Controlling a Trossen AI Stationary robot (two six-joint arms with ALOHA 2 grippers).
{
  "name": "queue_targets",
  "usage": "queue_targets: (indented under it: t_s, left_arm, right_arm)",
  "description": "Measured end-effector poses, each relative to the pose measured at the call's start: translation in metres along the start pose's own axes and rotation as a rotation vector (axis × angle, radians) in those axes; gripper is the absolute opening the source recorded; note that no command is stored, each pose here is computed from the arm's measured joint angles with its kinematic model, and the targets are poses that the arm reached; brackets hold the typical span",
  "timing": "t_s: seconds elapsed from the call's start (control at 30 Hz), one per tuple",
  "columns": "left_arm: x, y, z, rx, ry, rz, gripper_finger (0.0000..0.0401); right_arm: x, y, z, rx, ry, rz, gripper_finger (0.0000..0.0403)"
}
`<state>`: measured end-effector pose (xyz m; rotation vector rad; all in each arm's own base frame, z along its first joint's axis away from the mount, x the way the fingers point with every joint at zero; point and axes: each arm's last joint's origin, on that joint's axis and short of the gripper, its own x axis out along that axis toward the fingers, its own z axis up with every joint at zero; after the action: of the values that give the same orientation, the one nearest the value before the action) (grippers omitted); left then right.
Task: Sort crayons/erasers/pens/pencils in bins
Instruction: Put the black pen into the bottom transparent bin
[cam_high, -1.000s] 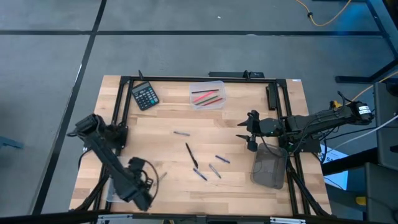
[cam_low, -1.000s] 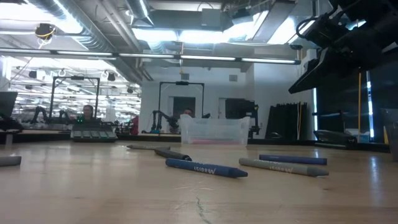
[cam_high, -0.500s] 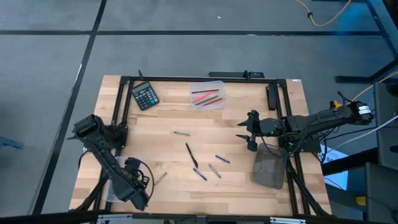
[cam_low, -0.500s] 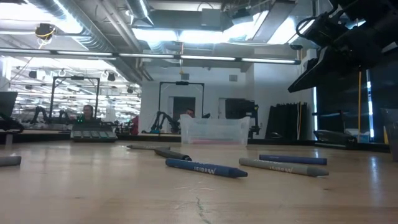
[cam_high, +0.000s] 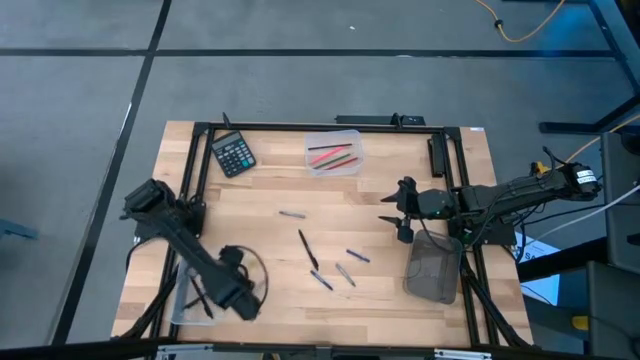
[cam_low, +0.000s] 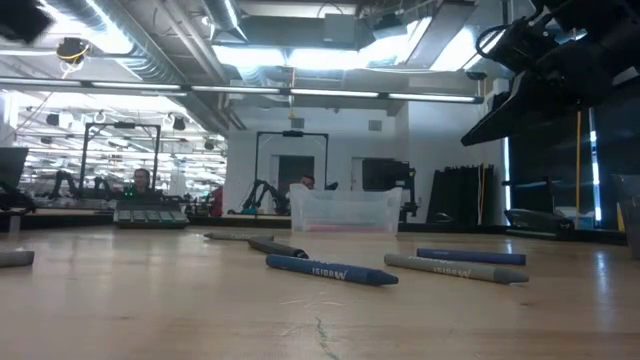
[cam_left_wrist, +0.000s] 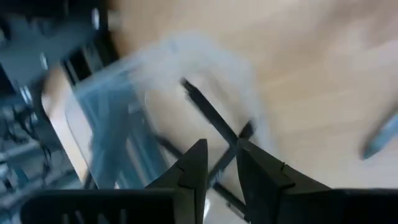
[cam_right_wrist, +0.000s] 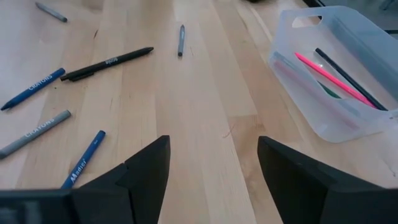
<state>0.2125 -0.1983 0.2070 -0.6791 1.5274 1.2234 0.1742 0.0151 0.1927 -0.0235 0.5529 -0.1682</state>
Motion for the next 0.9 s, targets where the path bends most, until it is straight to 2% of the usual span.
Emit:
queue_targets:
  t_s: [0.23,0.33,0.47,0.57,0.73,0.8,0.9]
  left_arm:
    - [-0.024,-0.018,0.063,0.204,-0.166,-0.063,0.0078]
    - [-0.032,-0.027,0.096,0.231,-0.239,-0.118,0.0078]
    - [-0.035,-0.04,0.135,0.124,-0.314,-0.228,0.0078]
    - [-0.028,-0.059,0.156,-0.01,-0.361,-0.385,0.0078]
    - [-0.02,-0.103,0.159,-0.053,-0.396,-0.692,0.0078]
    - [-0.018,-0.113,0.154,-0.048,-0.396,-0.734,0.0078]
    - [-0.01,-0.118,0.144,-0.087,-0.374,-0.723,0.0078]
  right_arm:
    - [0.0,0.0,0.002,-0.005,-0.018,0.002,0.0245]
    - [0.0,0.0,0.002,-0.006,-0.018,0.002,0.0245]
    - [0.0,0.0,0.001,-0.009,-0.012,0.001,0.0245]
    - [0.0,0.0,-0.001,-0.012,0.006,0.0,0.0245]
    - [0.0,-0.001,-0.007,-0.012,0.069,-0.007,0.0245]
    - [0.0,-0.001,-0.008,-0.014,0.083,-0.009,0.0245]
    - [0.0,-0.001,-0.008,-0.003,0.081,-0.023,0.0245]
